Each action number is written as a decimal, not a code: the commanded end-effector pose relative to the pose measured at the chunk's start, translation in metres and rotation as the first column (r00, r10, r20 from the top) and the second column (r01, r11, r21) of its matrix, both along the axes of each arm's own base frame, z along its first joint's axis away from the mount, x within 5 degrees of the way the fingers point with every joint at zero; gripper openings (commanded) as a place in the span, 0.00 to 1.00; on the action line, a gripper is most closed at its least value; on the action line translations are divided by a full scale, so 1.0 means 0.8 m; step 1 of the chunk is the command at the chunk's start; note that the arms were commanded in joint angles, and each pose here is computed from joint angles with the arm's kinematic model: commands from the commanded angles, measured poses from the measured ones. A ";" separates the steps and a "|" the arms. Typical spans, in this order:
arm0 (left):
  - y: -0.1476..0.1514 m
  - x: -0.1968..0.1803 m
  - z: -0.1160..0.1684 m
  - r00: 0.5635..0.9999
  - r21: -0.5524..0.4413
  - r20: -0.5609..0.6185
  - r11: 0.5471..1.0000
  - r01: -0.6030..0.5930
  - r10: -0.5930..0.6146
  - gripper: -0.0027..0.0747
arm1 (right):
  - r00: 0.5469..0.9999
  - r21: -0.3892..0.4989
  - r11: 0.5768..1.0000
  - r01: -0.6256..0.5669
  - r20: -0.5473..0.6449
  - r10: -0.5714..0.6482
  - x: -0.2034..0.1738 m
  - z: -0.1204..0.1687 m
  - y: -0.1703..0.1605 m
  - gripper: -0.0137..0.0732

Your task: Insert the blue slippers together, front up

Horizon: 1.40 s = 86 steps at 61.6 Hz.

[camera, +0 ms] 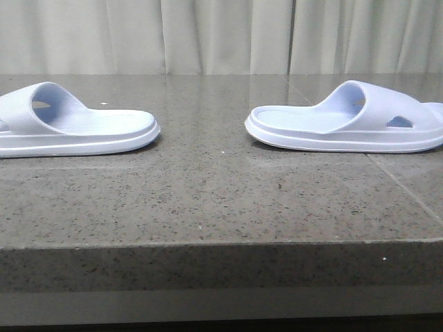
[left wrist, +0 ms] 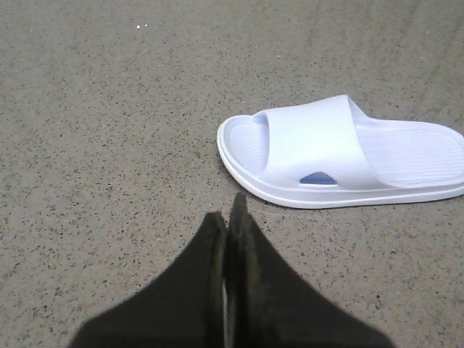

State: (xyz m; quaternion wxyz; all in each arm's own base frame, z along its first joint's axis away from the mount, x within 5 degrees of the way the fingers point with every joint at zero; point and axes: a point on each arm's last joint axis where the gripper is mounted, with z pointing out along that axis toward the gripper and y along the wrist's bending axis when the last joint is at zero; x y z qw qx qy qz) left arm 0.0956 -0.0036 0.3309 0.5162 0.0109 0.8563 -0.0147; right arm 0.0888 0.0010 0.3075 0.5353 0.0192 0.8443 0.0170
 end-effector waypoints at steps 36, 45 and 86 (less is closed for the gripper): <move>0.000 0.007 0.023 0.993 -0.007 0.117 1.000 -0.002 0.003 0.66 | 0.999 -0.016 1.000 0.007 0.044 -0.006 0.003 0.015 -0.001 0.64; 0.000 0.007 0.023 0.993 -0.007 0.115 1.000 -0.002 0.003 0.67 | 0.999 -0.016 1.000 0.007 0.043 -0.006 0.003 0.015 -0.001 0.64; 0.028 0.108 0.014 0.930 0.024 -0.350 0.994 -0.109 0.111 0.67 | 0.999 -0.016 1.000 0.007 0.043 -0.006 0.003 0.015 -0.001 0.64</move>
